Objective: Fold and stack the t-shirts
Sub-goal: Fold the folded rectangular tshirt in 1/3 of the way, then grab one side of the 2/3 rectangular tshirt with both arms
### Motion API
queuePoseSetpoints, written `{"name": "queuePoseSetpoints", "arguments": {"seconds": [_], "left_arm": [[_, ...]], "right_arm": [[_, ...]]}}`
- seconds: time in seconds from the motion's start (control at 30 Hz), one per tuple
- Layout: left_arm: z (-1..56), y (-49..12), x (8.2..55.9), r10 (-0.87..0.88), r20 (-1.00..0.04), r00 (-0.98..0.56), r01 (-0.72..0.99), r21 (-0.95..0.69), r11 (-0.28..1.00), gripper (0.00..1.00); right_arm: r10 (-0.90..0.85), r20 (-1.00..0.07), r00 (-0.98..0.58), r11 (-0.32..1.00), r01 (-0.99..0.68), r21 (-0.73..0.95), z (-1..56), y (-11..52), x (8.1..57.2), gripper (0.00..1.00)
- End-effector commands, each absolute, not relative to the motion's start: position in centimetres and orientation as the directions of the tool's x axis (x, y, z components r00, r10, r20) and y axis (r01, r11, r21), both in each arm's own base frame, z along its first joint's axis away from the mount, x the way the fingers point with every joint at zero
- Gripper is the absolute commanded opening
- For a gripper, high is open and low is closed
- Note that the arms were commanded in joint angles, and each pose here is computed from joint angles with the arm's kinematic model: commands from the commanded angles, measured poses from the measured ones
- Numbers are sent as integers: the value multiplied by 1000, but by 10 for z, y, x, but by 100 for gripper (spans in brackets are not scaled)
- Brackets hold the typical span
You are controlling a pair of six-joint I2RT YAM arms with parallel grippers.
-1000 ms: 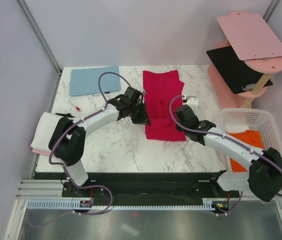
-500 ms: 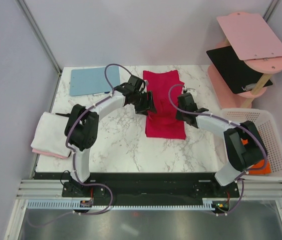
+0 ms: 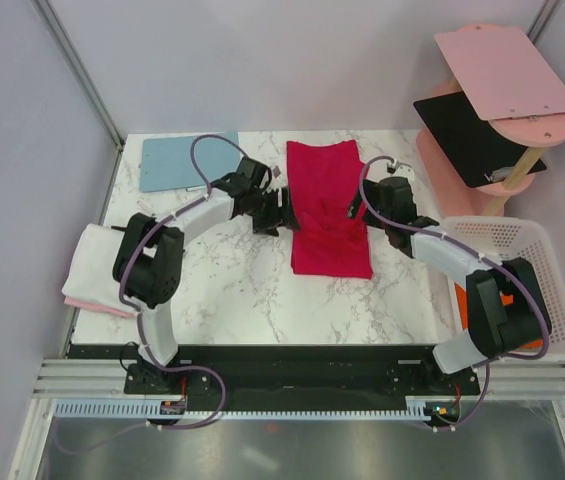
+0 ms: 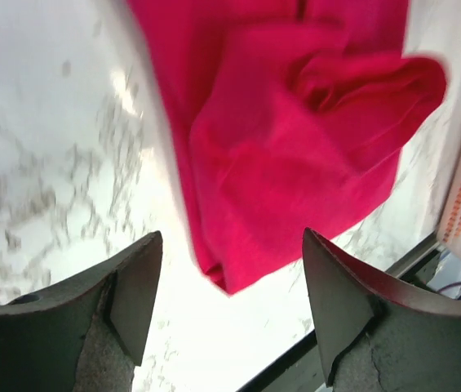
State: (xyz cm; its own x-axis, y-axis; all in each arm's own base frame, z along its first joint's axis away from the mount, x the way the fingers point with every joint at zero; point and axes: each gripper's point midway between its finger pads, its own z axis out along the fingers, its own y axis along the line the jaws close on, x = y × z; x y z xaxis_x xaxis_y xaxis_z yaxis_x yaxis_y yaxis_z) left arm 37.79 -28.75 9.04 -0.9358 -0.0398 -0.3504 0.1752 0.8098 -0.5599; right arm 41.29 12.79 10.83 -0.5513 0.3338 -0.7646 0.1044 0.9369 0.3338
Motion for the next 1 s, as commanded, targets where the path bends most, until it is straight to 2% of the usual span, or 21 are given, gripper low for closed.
{"name": "queuePoseSetpoints", "arguments": {"seconds": [0.0,0.03,0.17,0.3,0.4,0.47,0.57,0.73,0.8,0.83,0.87,0.93,0.97], "left_arm": [[106,-282,351,-50,-400,-915,218,-595,773,74],[91,-276,338,-49,-366,-929,193,-594,781,73],[78,-272,318,-75,-348,-934,170,-622,765,70],[64,-277,300,-58,-312,-948,165,-643,748,64],[53,-280,289,-48,-286,-957,154,-643,750,62],[49,-283,287,-45,-282,-958,155,-646,748,61],[43,-291,281,-38,-269,-962,152,-650,744,61],[38,-302,281,-26,-265,-964,159,-651,742,60],[35,-304,283,-26,-260,-965,155,-649,745,58],[35,-305,284,-27,-261,-965,155,-650,744,55],[35,-307,284,-22,-260,-965,159,-654,739,37],[33,-309,283,-16,-253,-967,160,-659,735,18],[33,-309,284,-15,-255,-967,163,-659,735,3]], "right_arm": [[336,-727,-599,932,99,349,107,127,384,96],[335,-717,-611,932,102,348,102,125,374,95],[344,-682,-646,930,132,344,91,116,347,91],[354,-630,-691,925,159,345,79,113,323,81],[361,-587,-724,920,176,350,67,113,310,80],[373,-561,-739,915,193,355,59,114,303,79],[388,-515,-765,904,206,375,47,119,294,71],[398,-454,-797,888,212,408,28,127,283,69],[401,-425,-812,873,198,447,24,136,279,63],[402,-416,-815,865,190,464,23,139,279,60],[407,-405,-819,850,177,496,24,147,280,54],[409,-398,-821,838,165,521,23,151,278,44],[407,-388,-827,830,157,535,24,154,276,33]]}}
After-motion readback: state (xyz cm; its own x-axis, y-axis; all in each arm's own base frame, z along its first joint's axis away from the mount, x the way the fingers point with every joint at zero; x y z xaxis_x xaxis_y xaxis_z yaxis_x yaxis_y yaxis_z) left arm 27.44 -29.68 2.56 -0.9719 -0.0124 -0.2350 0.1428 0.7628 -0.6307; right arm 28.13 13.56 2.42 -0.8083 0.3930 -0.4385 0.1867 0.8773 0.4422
